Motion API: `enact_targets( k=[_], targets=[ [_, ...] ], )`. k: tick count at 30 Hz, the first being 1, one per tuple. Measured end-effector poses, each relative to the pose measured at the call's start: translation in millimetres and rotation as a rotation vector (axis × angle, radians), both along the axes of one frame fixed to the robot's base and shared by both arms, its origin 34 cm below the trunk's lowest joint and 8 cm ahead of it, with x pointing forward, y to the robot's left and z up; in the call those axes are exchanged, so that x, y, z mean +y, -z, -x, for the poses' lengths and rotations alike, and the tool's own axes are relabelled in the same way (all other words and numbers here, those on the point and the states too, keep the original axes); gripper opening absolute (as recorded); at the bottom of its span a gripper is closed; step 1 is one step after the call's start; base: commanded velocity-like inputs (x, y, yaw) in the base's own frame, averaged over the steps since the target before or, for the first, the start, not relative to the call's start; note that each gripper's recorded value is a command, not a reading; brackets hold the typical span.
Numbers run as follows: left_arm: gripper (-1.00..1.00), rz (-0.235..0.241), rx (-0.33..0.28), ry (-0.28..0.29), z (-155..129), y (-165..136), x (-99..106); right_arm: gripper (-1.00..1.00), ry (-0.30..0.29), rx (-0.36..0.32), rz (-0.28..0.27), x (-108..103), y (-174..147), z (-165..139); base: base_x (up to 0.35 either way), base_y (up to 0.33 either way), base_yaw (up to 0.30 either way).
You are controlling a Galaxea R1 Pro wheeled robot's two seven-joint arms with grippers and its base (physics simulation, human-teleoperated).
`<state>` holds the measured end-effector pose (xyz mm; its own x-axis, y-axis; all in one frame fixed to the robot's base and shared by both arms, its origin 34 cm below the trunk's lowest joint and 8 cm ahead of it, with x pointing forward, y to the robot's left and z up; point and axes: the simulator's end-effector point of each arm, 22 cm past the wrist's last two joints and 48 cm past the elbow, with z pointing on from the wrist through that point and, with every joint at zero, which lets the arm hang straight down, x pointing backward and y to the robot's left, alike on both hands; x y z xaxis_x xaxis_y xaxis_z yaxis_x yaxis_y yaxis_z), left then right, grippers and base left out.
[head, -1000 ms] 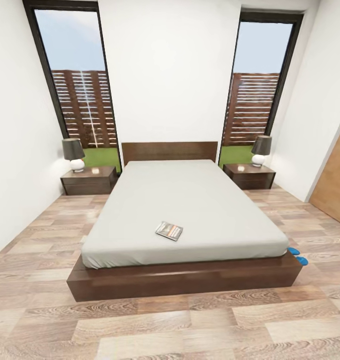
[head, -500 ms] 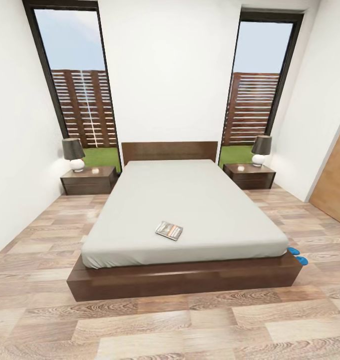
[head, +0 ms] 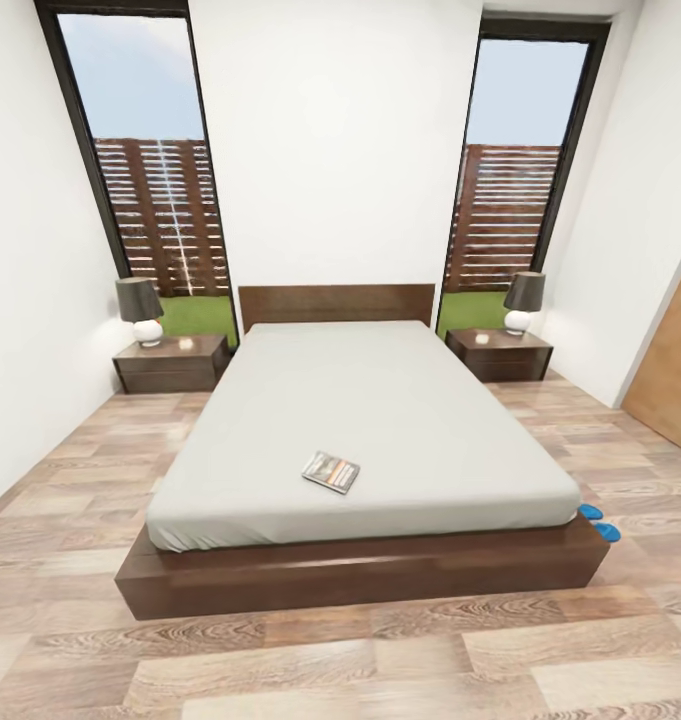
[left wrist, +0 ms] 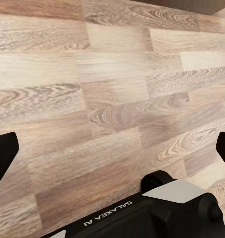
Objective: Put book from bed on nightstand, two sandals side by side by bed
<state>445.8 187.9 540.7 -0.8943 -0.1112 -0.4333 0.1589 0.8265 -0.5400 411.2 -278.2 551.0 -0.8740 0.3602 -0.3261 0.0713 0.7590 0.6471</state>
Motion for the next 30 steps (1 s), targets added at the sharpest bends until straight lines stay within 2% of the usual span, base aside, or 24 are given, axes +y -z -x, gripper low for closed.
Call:
enact_targets(
  k=[9, 13, 23, 30],
  targets=[
    [1.0, -0.001, 0.0, 0.0, 0.0, 0.1, 0.1, 1.0, 0.0, -0.001, -0.001, 0.2, -0.2, -0.2, 0.278, -0.059, 0.006],
    [1.0, -0.001, 0.0, 0.0, 0.0, 0.2, 0.2, 1.0, 0.0, -0.001, -0.001, 0.2, -0.1, -0.3, 0.219, -0.006, 0.153],
    [1.0, -0.001, 0.0, 0.0, -0.2, 0.3, 0.2, 1.0, 0.0, 0.0, 0.0, 0.0, 0.2, -0.4, 0.053, -0.001, 0.231],
    [1.0, -0.001, 0.0, 0.0, -0.1, 0.1, 0.1, 1.0, 0.0, -0.001, -0.001, 0.1, -0.1, -0.2, 0.113, 0.0, 0.052]
  ],
)
